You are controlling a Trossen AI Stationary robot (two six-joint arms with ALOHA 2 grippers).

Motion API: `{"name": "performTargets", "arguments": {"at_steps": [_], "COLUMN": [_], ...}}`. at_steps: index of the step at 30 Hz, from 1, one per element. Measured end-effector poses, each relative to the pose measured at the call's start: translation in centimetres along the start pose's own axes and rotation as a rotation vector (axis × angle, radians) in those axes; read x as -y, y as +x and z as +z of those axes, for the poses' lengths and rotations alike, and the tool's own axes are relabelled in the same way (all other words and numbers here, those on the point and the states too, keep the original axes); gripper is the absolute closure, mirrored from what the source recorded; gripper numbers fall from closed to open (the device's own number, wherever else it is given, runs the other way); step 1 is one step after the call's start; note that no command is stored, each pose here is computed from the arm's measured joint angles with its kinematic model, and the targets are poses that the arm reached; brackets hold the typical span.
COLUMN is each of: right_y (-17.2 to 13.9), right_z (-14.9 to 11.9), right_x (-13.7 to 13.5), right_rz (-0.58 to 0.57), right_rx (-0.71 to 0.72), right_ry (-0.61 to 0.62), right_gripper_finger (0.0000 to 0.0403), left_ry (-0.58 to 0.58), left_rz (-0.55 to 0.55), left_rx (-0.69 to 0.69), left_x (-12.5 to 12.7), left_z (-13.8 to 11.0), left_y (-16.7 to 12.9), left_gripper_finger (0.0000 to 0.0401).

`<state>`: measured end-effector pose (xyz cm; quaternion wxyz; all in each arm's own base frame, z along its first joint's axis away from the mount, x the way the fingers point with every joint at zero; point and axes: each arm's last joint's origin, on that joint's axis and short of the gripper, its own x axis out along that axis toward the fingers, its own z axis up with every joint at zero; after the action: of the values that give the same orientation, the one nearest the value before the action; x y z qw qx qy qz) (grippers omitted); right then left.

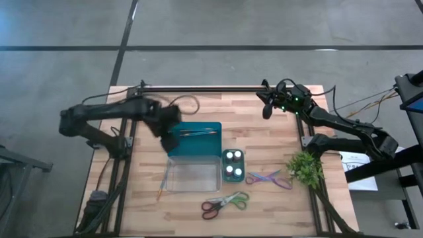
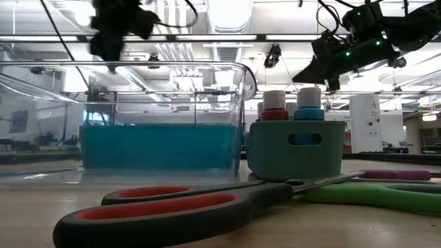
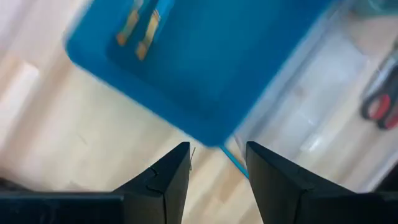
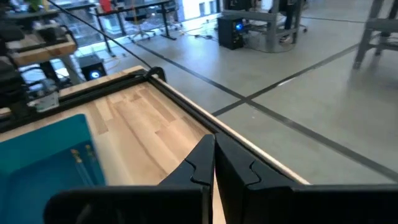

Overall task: Pick & Place Paint Supplies
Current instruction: Put the blue paint brush into the blue bin

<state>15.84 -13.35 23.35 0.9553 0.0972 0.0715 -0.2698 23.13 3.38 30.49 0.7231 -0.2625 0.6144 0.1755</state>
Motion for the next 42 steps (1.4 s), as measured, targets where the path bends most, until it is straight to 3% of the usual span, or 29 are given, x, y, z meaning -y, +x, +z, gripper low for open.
{"name": "performTargets", "arguments": {"at_steps": [13, 23, 27, 35, 42], "right_y": [0.1, -1.0, -1.2, -1.5, -1.7], "right_z": [0.1, 0.8, 0.7, 0.4, 0.1], "right_x": [-2.5, -3.6, -3.9, -4.1, -4.0], "right_rz": [0.125, 0.182, 0.195, 0.201, 0.197], "right_rx": [0.018, 0.057, 0.045, 0.012, -0.011], "right_ry": [0.004, -0.006, -0.018, -0.023, -0.024], "right_gripper_finger": [0.0394, 0.0394, 0.0394, 0.0394, 0.0394], "left_ry": [-0.204, -0.39, -0.392, -0.311, -0.337], "left_rz": [-0.177, -0.236, -0.171, -0.049, -0.046], "left_rx": [0.036, 0.256, 0.286, 0.306, 0.273], "left_x": [5.8, 9.2, 10.4, 12.4, 13.6], "left_z": [-13.3, -22.6, -23.9, -24.2, -24.1], "left_y": [1.1, 2.6, 4.6, 8.0, 9.6], "left_gripper_finger": [0.0235, 0.0235, 0.0235, 0.0235, 0.0235]}}
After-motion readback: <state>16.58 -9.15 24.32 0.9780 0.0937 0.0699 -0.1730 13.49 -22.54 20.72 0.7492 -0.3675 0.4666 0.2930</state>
